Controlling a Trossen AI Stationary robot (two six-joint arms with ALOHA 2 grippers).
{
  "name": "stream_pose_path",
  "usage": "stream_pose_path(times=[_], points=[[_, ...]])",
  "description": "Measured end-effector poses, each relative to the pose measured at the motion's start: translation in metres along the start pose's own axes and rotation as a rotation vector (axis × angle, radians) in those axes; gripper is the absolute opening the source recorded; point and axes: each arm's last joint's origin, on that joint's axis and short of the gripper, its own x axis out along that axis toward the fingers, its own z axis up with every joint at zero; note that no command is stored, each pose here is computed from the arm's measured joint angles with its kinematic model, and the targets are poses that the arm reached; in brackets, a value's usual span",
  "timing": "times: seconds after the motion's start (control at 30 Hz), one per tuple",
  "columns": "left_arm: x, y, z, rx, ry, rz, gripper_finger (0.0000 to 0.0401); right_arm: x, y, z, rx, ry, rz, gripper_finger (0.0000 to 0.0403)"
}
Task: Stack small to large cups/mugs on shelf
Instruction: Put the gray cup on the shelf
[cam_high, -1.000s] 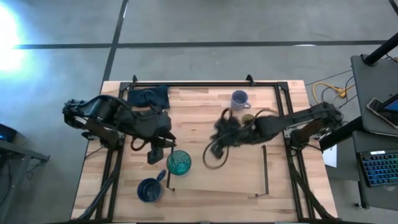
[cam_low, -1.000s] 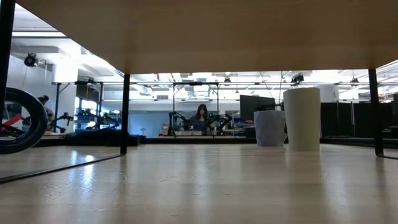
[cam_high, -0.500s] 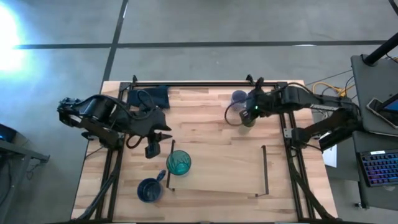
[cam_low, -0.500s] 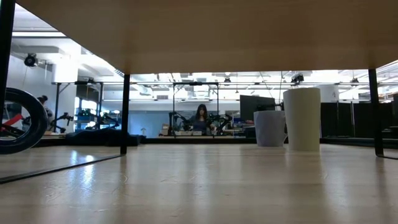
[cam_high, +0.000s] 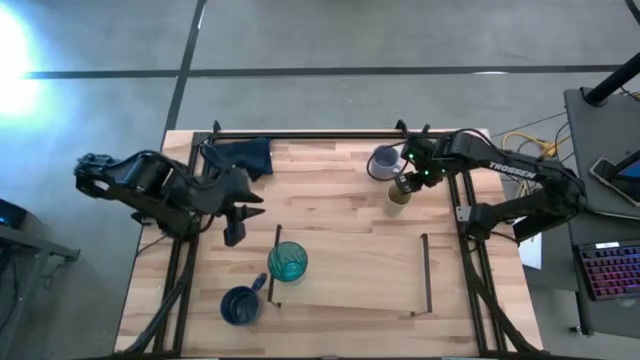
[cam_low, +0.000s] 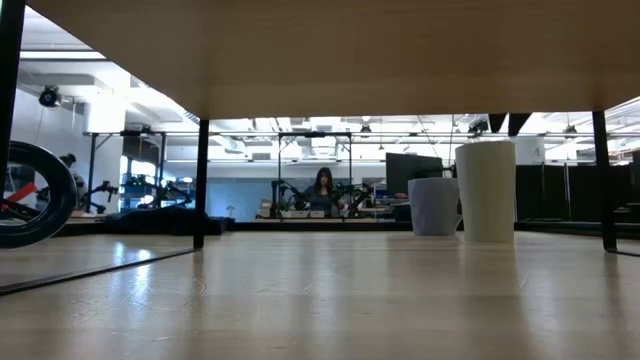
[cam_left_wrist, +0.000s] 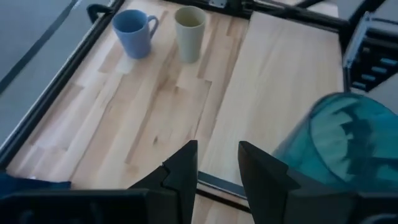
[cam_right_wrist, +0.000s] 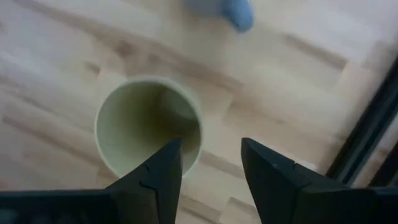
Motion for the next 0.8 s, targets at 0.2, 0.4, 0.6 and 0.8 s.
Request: stream_pose_path(times=[0.2,0.4,0.6,0.8], points=[[-0.003,0.011,-0.013,-0.034,-0.027,0.022,0.0101,0.011,0.002,-0.005,0.001,0.032,0.014,0.0151],[-0.003,0.02,-0.018,-0.06,-0.043,0.042,0.0101,0.025,0.003,-0.006,0.033,0.025,0.053,0.0144],[-0.004,0.027,-0.024,-0.072,-0.045,0.057,0.0101,0.036,0.0,-0.009,0.051,0.041,0.043,0.0134],[-0.005,0.029,-0.026,-0.076,-0.046,0.062,0.0101,0.038,-0.001,-0.01,0.055,0.041,0.031,0.01]])
